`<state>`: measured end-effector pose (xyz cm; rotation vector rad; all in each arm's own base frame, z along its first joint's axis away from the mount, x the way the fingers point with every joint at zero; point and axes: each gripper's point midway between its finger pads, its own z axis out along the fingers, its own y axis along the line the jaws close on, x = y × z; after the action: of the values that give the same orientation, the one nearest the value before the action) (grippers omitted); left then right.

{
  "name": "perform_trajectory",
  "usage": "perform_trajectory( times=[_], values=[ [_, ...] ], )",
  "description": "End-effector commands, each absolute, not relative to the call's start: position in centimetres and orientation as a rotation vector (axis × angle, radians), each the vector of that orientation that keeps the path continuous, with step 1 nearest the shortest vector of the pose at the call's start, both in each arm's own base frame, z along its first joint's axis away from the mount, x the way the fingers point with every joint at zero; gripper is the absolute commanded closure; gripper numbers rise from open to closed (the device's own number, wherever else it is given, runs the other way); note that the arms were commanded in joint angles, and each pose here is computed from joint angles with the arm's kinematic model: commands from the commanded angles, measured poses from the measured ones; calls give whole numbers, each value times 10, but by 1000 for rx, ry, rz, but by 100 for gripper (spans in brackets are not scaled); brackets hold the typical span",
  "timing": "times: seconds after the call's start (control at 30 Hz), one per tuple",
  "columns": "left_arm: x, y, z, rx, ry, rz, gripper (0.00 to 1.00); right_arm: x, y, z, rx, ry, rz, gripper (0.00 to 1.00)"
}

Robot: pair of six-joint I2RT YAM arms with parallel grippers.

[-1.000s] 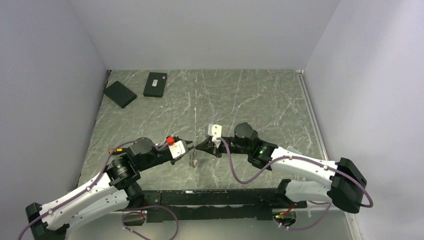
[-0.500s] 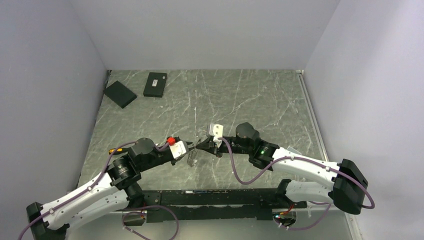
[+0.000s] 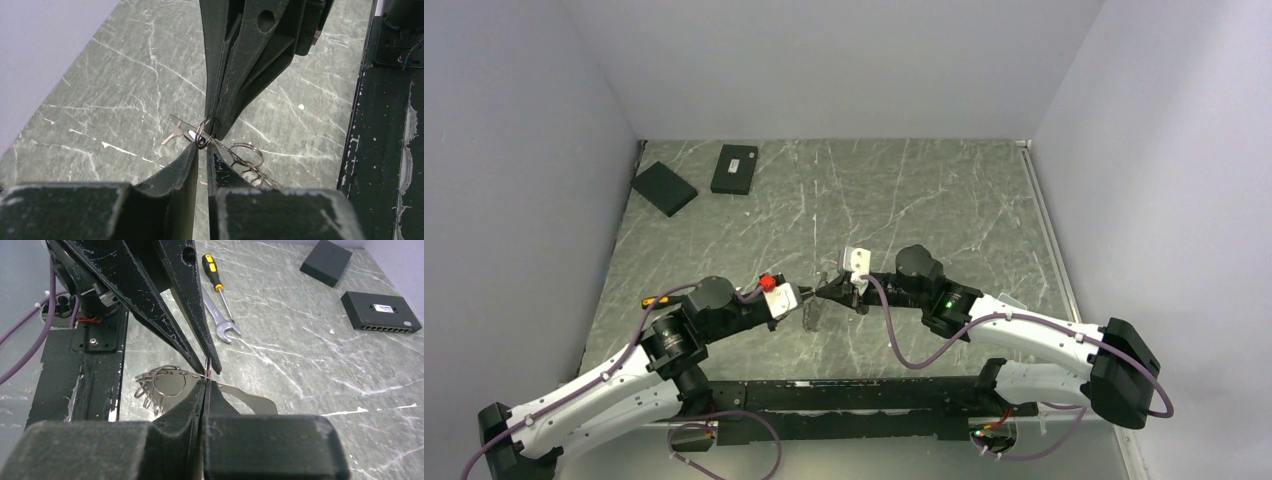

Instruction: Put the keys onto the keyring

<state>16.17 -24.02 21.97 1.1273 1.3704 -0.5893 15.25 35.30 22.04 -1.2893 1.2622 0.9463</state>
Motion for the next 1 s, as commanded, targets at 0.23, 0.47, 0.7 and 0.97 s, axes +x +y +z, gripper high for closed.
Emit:
perform_trajectory(
  times=[0.23, 0.47, 0.7, 0.97],
  values=[
    [162, -241, 242, 1064, 1299, -609, 82, 147, 362, 246, -1292, 1156, 976, 100],
    [161, -241, 243, 1057, 1291, -617, 83, 146, 364, 243, -1303, 1165, 976, 100],
    [159, -244, 239, 1079, 1296, -632, 100, 145, 363, 246, -1300, 1154, 980, 100],
    [164, -246, 249, 968, 1250, -664, 100, 154, 362, 245, -1257, 1222, 953, 72]
  ],
)
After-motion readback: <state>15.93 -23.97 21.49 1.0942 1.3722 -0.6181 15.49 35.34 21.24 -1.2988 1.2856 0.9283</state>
